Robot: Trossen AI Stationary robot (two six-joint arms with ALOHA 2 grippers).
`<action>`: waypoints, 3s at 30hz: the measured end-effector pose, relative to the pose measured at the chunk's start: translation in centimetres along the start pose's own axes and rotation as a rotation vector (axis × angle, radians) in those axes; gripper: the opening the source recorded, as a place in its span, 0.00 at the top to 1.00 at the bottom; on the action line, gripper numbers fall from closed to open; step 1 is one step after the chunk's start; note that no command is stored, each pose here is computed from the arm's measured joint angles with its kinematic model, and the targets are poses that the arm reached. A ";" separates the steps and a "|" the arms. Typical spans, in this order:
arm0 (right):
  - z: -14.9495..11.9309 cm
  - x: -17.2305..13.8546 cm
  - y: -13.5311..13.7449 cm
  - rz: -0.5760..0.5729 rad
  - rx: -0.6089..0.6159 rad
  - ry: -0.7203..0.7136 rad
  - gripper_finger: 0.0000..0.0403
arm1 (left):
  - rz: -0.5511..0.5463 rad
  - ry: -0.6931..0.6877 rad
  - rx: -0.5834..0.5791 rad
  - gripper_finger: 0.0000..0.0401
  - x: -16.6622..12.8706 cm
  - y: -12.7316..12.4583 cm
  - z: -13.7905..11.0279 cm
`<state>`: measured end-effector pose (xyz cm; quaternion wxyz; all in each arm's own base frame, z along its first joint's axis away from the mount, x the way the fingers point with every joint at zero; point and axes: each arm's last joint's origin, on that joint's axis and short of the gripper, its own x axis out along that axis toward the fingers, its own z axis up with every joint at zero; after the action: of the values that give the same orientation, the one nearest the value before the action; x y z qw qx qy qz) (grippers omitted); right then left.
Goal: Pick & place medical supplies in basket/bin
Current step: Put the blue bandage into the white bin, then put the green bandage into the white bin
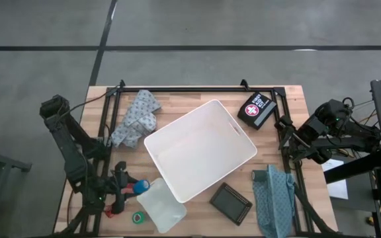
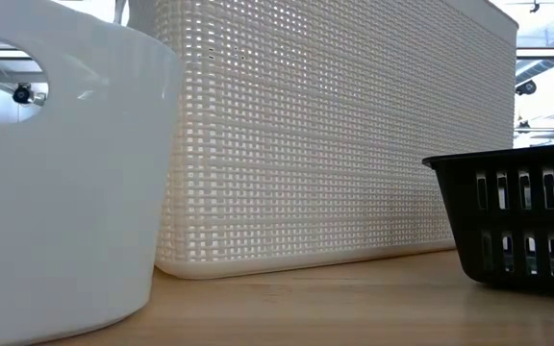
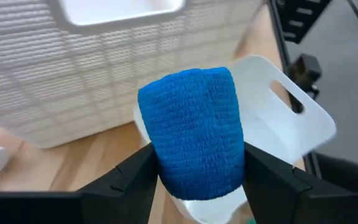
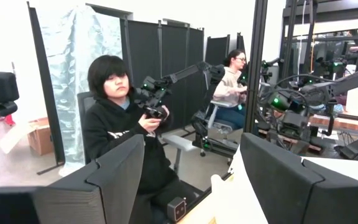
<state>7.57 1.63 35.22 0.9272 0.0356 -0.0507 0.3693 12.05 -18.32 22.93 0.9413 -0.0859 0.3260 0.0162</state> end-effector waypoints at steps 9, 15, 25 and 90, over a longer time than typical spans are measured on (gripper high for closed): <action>0.0 0.0 0.0 0.000 0.000 0.000 0.35 | -0.072 -0.008 0.103 0.48 0.0 -0.7 0.3; 0.0 0.0 0.0 0.000 0.000 0.000 0.35 | -0.083 0.012 0.131 0.48 0.6 -0.4 0.6; 0.0 0.0 0.0 0.000 0.000 0.000 0.34 | -0.106 0.136 0.254 0.48 4.9 -0.3 0.9; 0.0 0.0 0.0 0.000 0.000 0.000 0.36 | -0.013 0.182 0.266 0.20 6.9 0.0 0.7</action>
<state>7.57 1.62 35.23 0.9273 0.0355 -0.0508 0.3693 17.94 -18.34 19.18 0.9111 0.0363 0.4085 -0.0411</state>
